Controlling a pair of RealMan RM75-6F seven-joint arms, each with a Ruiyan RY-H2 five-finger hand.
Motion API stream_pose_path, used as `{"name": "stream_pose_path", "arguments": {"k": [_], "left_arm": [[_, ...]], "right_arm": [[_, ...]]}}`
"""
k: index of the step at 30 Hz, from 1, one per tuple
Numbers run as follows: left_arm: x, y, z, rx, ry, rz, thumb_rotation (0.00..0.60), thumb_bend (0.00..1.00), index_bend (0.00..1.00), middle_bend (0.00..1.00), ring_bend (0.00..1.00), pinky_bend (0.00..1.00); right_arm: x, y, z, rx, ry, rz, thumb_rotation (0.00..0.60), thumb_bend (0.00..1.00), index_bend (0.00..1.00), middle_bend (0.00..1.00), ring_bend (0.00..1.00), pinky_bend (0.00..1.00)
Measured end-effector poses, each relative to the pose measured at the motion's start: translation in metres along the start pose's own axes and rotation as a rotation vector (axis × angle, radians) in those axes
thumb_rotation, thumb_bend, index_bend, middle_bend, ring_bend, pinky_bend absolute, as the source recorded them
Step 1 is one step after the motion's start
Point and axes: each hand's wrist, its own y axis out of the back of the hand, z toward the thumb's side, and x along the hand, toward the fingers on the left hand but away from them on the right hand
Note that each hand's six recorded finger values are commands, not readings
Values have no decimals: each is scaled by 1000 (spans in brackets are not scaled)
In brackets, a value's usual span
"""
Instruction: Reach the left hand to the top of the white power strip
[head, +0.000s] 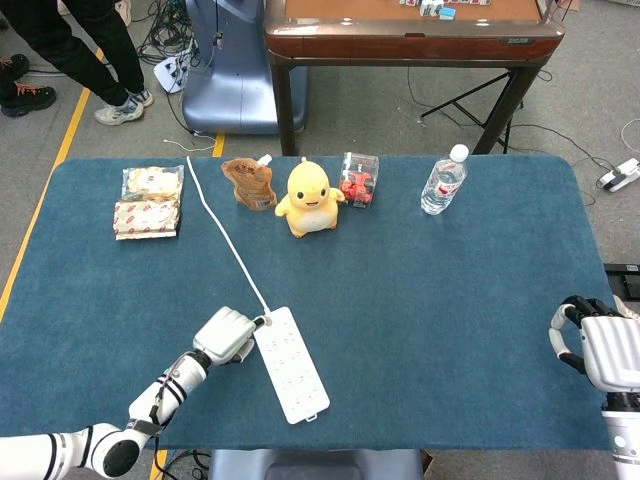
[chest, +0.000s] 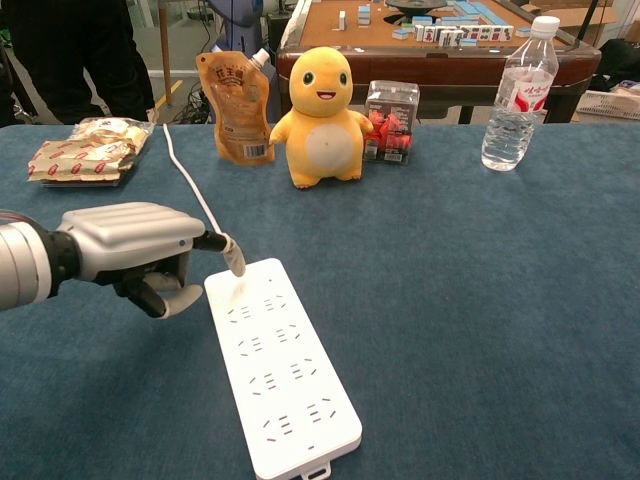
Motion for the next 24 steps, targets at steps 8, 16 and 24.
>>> {"name": "stream_pose_path", "arguments": {"k": [8,16,24], "left_arm": [[2,-3,3,7,2,-11,600,569,293,1000,1000,1000],[4,-4,2,5,14,-6,600,570,294,1000,1000,1000],[5,-4,6,15,3,-7,600,570,294,1000,1000,1000]], "right_arm": [[1,-1,-1,-1,-2,3,600,340,586,417,377,552],[1,-3,-3,-3,-5,5,600,340,586,417,377,552],[1,-5,-2,-5,-4,9,600,339,586,417,377,552]]}}
